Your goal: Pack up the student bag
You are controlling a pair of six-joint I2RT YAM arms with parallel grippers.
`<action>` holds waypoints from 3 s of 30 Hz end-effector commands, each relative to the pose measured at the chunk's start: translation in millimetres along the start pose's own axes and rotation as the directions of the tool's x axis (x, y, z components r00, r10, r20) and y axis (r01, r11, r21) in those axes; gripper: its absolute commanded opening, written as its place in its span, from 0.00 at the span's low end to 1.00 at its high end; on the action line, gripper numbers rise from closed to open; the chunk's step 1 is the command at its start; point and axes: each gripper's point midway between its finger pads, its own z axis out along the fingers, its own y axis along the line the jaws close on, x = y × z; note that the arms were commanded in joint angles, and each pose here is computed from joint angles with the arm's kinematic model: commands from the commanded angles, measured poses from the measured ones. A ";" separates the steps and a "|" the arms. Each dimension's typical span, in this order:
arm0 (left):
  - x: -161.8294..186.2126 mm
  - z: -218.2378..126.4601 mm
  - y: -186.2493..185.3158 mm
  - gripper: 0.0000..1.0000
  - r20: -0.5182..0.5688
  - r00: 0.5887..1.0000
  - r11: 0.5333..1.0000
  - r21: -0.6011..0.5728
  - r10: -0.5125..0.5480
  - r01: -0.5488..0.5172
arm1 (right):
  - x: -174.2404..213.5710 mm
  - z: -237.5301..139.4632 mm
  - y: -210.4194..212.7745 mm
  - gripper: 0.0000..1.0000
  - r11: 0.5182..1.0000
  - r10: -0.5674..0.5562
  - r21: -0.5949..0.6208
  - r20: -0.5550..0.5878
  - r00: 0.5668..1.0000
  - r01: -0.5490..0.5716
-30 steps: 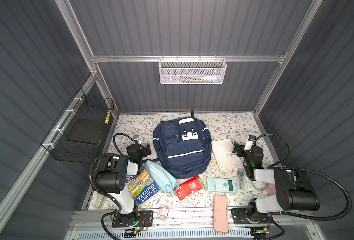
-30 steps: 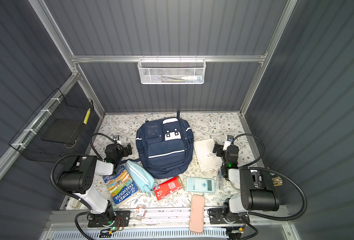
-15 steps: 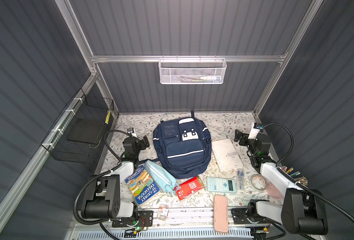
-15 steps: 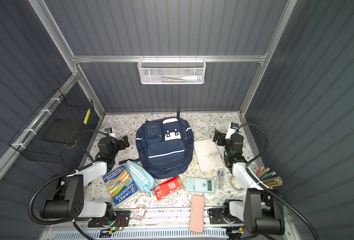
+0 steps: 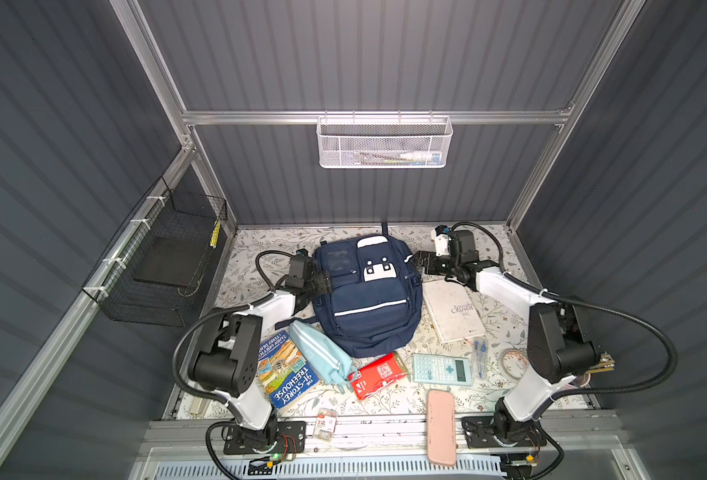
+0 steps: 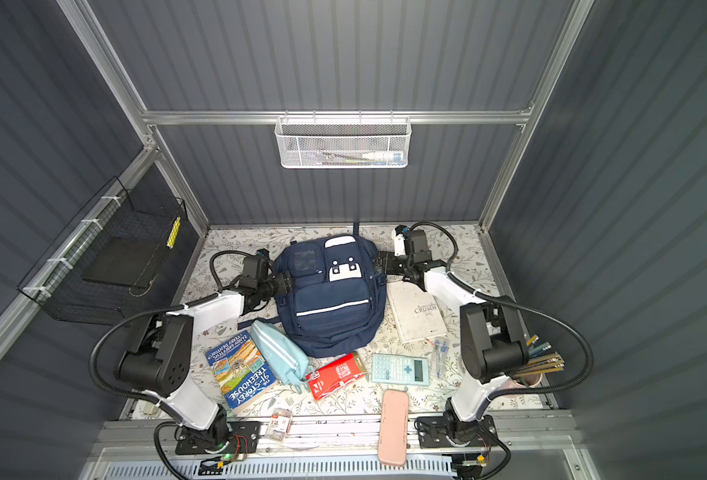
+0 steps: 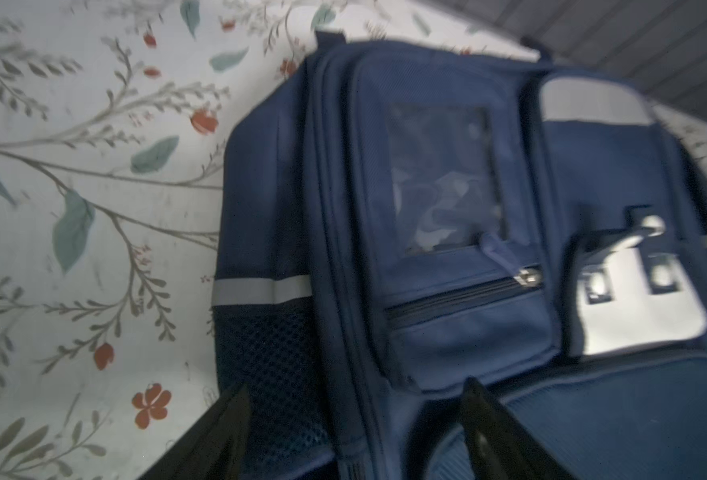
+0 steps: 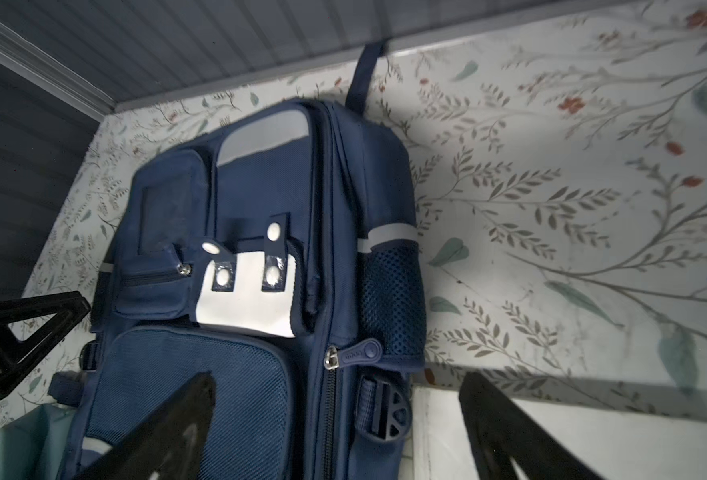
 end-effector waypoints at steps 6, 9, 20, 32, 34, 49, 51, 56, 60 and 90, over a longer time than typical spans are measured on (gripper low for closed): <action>15.9 42.9 -11.9 0.56 -0.126 0.992 0.999 -0.043 0.022 -0.028 | 33.3 42.4 -6.1 0.76 0.997 0.042 -0.059 -0.208 0.977 -0.055; 8.7 63.3 -20.9 0.45 -0.141 0.990 0.999 -0.026 0.017 -0.021 | 42.3 52.2 -9.6 0.61 0.993 0.064 -0.078 -0.248 0.967 -0.086; -46.9 122.0 -95.3 0.44 -0.081 0.996 0.993 0.115 0.027 -0.018 | 67.4 29.5 -4.6 0.28 0.993 0.012 -0.108 -0.253 0.967 -0.040; -121.4 57.3 -153.6 0.80 0.097 0.993 0.975 0.201 0.072 -0.091 | 57.9 -14.4 11.8 0.58 0.983 -0.171 -0.098 -0.183 0.968 0.155; -129.0 32.4 -149.8 0.78 0.120 0.989 0.979 0.176 0.086 -0.106 | 40.2 -34.2 6.8 0.60 0.971 -0.240 -0.022 -0.115 0.964 0.239; 3.7 -67.9 -49.6 0.51 -0.034 0.999 0.999 0.036 -0.002 0.003 | 88.4 -72.2 61.7 0.56 0.390 -0.914 -0.209 0.029 0.404 0.897; 11.7 -60.9 -42.5 0.51 -0.043 0.999 0.998 0.051 -0.027 0.029 | 112.7 -64.5 83.7 0.55 0.306 -0.941 -0.265 0.066 0.333 0.915; 23.5 -40.4 -43.2 0.51 -0.088 0.995 0.995 0.083 -0.042 0.049 | 150.1 -47.9 108.5 0.52 0.263 -0.948 -0.396 0.063 0.312 0.880; 4.8 -34.1 -39.0 0.51 -0.073 0.996 0.993 0.101 -0.052 0.059 | 170.4 -42.0 122.5 0.51 0.288 -0.935 -0.493 0.041 0.352 0.821; 9.5 -72.5 -79.3 0.49 -0.100 0.991 0.957 0.267 -0.086 0.110 | 109.1 -11.9 188.7 0.45 0.186 -0.930 -0.300 0.252 0.266 0.936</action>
